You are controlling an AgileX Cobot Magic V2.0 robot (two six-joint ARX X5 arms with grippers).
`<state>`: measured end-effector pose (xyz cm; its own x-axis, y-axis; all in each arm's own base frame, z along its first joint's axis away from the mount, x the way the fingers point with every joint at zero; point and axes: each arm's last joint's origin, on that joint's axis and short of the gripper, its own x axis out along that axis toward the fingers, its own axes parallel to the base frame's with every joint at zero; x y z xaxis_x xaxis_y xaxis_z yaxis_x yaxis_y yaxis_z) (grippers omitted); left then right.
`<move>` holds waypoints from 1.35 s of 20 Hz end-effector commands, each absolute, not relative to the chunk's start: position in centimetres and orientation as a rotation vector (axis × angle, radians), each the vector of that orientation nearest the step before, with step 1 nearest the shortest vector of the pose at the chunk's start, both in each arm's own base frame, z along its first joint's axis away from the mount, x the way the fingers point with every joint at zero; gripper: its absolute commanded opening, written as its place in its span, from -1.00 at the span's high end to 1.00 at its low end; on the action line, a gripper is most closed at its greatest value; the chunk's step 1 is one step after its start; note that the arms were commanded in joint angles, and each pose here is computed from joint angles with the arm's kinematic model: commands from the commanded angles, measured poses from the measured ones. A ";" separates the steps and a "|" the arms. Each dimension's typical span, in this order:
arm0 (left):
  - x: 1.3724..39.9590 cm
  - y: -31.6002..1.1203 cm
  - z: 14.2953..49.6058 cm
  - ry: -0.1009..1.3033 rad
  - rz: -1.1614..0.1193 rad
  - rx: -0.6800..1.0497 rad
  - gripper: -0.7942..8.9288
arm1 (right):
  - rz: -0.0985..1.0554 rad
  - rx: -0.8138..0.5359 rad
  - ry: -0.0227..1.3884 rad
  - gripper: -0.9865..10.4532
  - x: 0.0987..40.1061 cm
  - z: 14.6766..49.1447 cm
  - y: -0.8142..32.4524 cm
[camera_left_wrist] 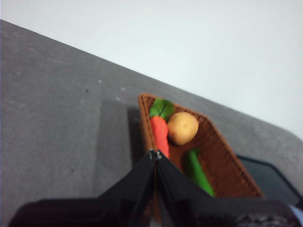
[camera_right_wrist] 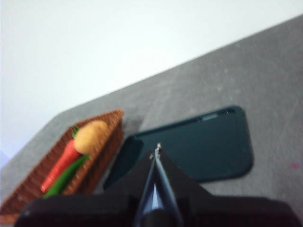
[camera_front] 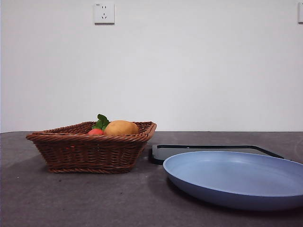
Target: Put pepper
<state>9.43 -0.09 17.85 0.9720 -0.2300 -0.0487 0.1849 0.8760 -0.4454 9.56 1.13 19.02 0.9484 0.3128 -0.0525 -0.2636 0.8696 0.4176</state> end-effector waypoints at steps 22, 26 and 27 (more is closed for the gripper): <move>11.5 -1.1 30.2 0.469 -0.652 -0.187 0.82 | 0.419 0.010 0.666 0.82 11.3 33.4 2.3; 11.6 -1.4 31.1 0.577 -0.699 -0.147 0.82 | 0.465 -0.039 0.811 0.82 11.5 33.0 2.7; 11.5 -1.5 31.1 0.582 -0.703 -0.149 0.82 | 0.468 -0.039 0.816 0.82 11.5 33.0 2.8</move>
<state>11.57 -1.44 30.64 0.6080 -0.6436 -0.4649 0.5385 0.7646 -0.3543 11.48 2.72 32.48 0.5746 0.3820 -0.7238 -0.3972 0.9034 0.1615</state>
